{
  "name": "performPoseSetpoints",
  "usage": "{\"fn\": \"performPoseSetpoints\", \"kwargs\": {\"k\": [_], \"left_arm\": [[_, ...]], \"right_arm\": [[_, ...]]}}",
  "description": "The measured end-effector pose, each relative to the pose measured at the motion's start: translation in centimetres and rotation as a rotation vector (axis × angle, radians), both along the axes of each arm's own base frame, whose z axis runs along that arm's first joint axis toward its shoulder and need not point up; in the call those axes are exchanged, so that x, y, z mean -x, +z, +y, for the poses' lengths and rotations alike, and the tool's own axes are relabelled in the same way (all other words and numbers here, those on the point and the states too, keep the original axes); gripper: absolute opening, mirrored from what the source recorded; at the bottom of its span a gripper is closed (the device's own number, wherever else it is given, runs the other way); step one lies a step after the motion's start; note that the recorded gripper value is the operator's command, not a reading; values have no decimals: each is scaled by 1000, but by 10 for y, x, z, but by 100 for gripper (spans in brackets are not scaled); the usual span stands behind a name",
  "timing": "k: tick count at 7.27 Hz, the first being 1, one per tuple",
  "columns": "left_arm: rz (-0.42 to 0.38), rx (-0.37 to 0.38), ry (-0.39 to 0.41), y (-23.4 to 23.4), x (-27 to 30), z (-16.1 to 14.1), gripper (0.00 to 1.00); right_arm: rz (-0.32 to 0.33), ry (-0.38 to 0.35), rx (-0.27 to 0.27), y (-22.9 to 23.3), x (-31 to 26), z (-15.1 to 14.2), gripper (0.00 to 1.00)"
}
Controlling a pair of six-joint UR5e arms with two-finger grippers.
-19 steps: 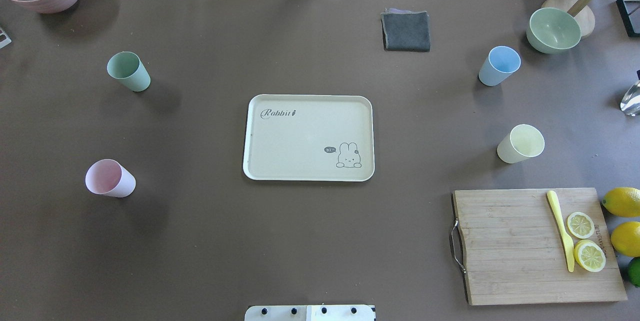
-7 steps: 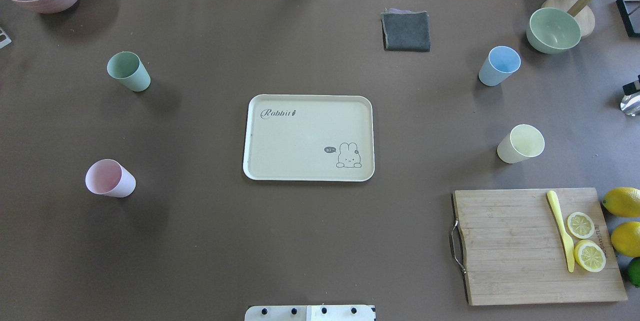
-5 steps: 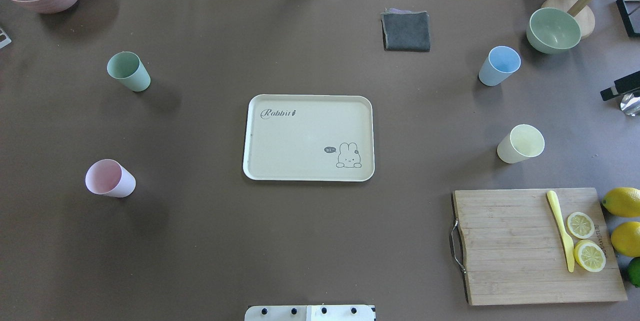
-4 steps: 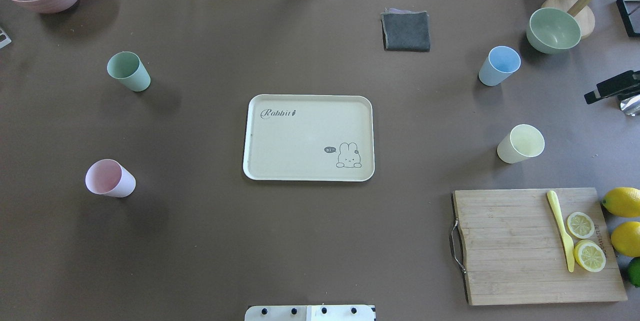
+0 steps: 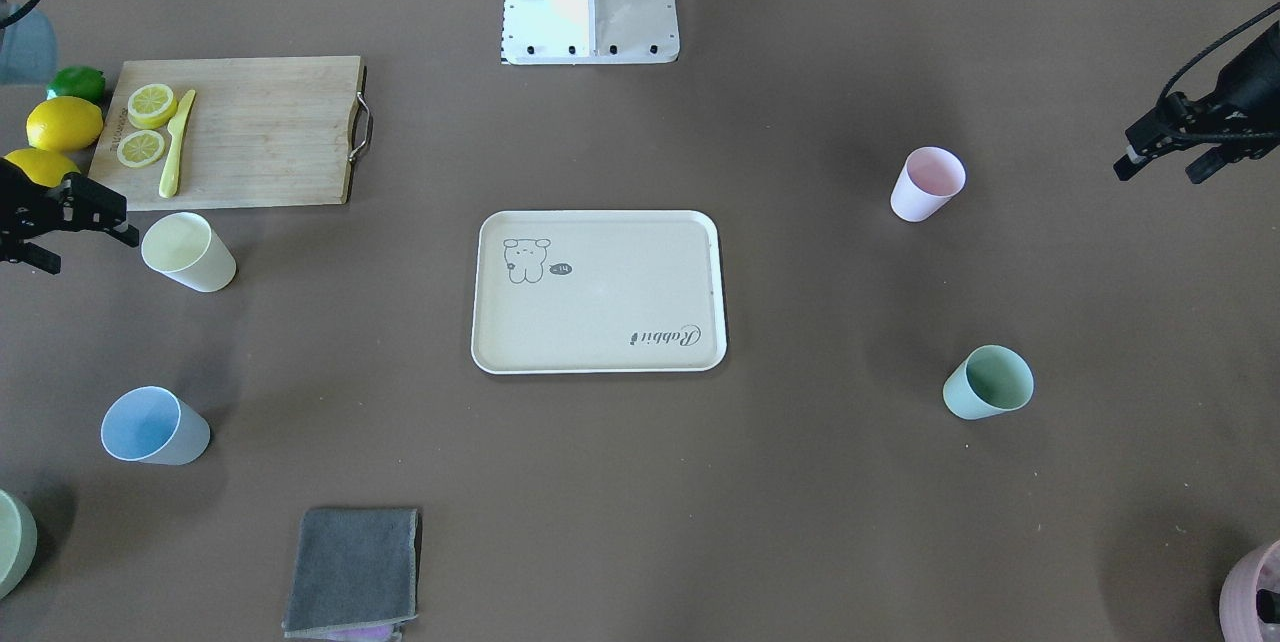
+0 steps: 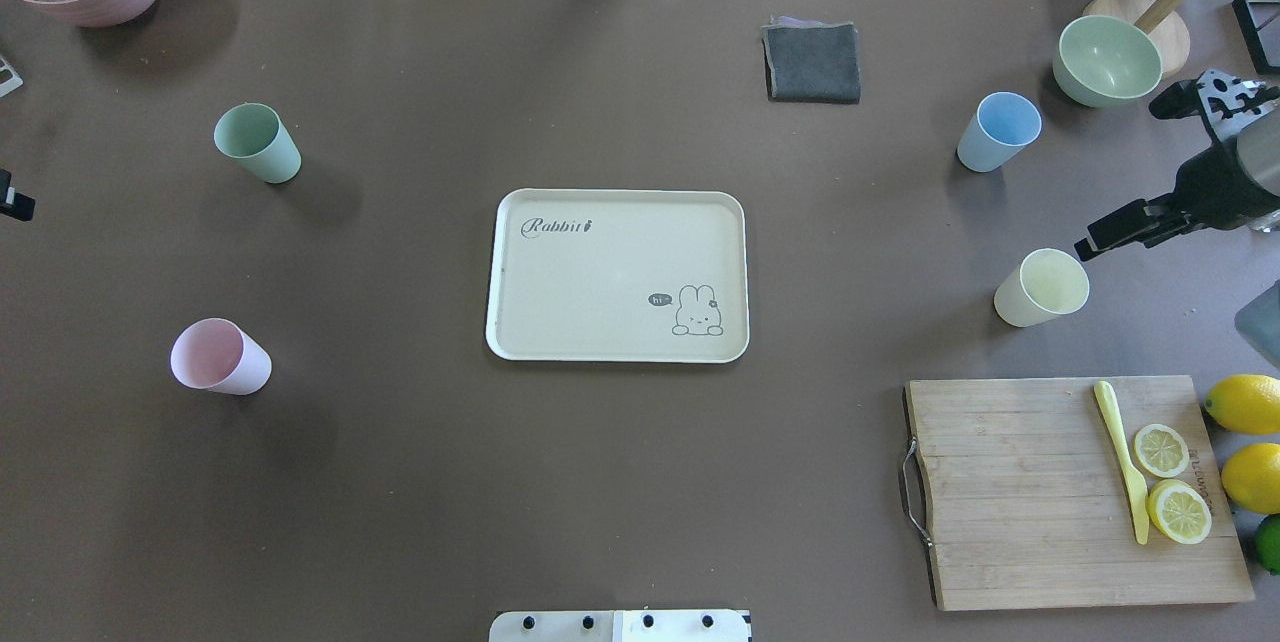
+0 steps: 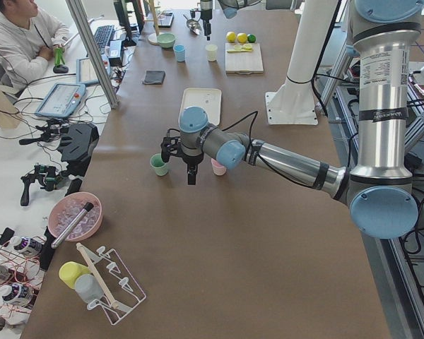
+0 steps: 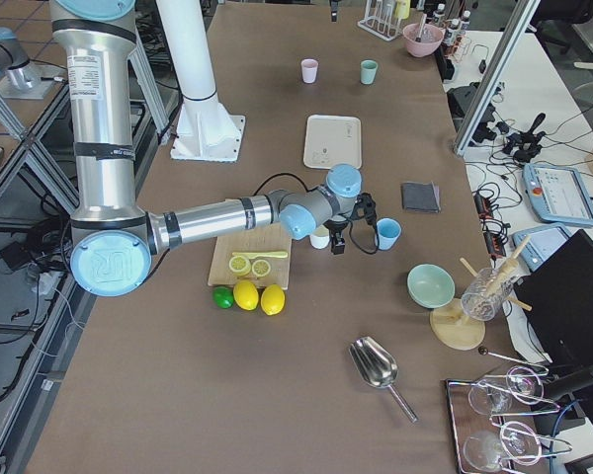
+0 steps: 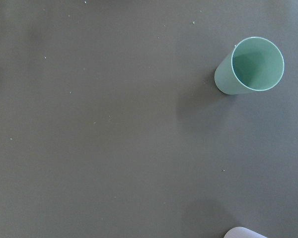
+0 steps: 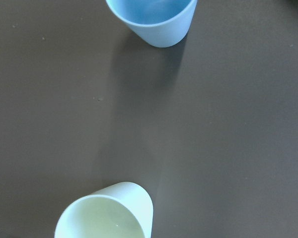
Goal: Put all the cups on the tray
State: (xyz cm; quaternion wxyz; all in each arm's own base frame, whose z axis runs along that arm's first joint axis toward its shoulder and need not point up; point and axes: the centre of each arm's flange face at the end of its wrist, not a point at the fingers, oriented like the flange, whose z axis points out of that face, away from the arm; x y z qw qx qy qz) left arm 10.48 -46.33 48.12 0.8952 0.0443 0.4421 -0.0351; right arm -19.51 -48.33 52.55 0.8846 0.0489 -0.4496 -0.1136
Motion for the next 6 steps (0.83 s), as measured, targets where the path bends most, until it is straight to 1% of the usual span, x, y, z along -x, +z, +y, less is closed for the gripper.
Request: {"fn": "performPoseSetpoints", "kwargs": {"k": [1,2,3,4,5,6], "left_arm": [[-4,5,-6,-1,-8,1,98],[-5,9,-6,-2,-13,2,98],[-6,12,-1,-2,-17,3,98],[-1,20,2,-3,-25,5,97],[14,37,1,-6,-39,9,96],[24,44,4,-5,-55,18,95]], "right_arm": [[17,-21,-1,2,17,5,40],[31,-35,-3,5,28,9,3],[40,-45,-2,8,38,8,0],[46,-53,4,12,46,4,0],[43,-62,7,11,52,1,0],[24,-66,10,2,57,-2,0]]}}
